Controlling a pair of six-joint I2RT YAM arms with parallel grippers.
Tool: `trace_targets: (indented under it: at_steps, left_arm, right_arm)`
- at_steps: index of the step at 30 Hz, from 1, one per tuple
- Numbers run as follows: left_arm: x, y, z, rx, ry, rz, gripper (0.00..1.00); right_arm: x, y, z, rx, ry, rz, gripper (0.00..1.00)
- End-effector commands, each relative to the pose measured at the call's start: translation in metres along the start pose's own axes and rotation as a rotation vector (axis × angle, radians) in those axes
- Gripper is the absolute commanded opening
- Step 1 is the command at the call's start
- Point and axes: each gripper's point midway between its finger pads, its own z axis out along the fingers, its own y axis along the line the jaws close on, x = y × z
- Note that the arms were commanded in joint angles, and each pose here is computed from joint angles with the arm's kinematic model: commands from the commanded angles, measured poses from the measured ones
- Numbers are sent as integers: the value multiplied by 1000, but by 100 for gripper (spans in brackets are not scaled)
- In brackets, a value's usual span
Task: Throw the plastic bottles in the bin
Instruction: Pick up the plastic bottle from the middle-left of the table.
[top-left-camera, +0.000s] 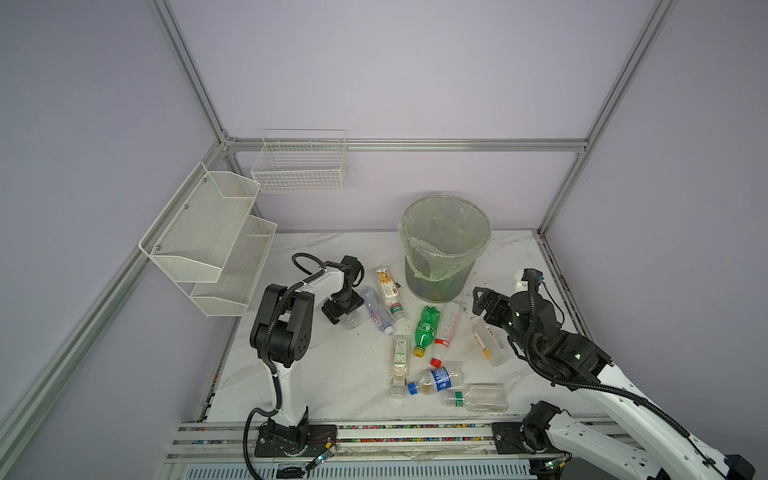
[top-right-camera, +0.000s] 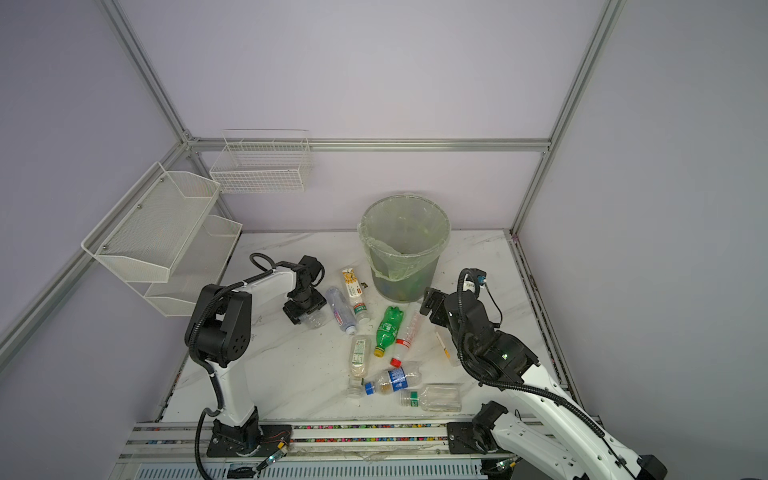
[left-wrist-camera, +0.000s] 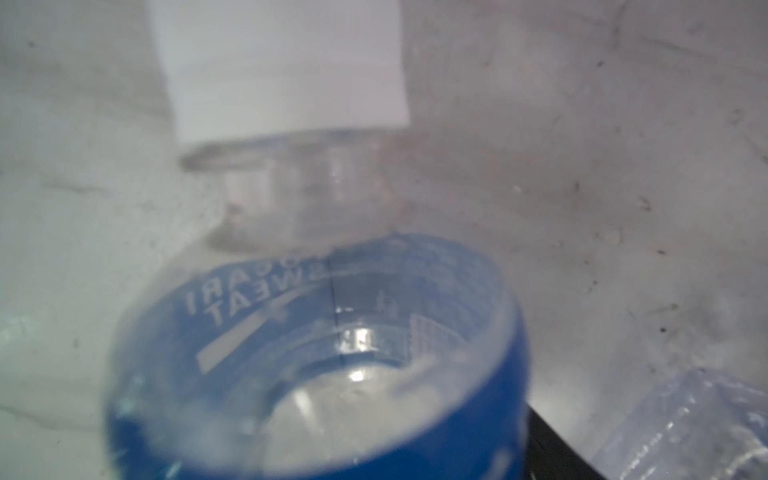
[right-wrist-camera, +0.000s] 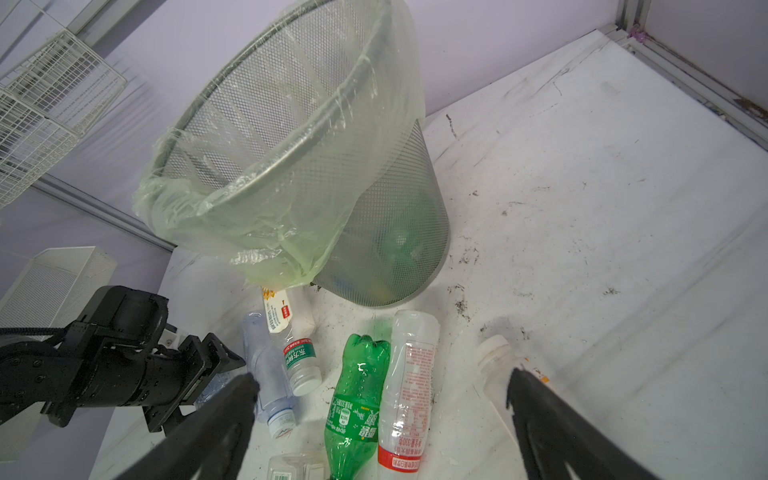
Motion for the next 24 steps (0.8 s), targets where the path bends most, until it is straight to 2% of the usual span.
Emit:
trace_targets:
  at_steps: [1,5,9,16,24]
  left_arm:
    - [-4,22,2,-59,-34,-2,64]
    - [-8,25,-7,-52,-54,13,58]
    - [-12,30,-20,-39,-83,41,57]
    - [-20,33,-62,89,-172,107,56]
    - [-26,31,-113,223,-279,269,52]
  right_arm:
    - [-1,-6,-2,19,-11,13,97]
    - [-1,-7,-2,20,-10,15,97]
    - [4,-8,-1,25,3,12,97]
    - [16,-17,1,37,32,24,97]
    - [39,-31,8,60,71,37,97]
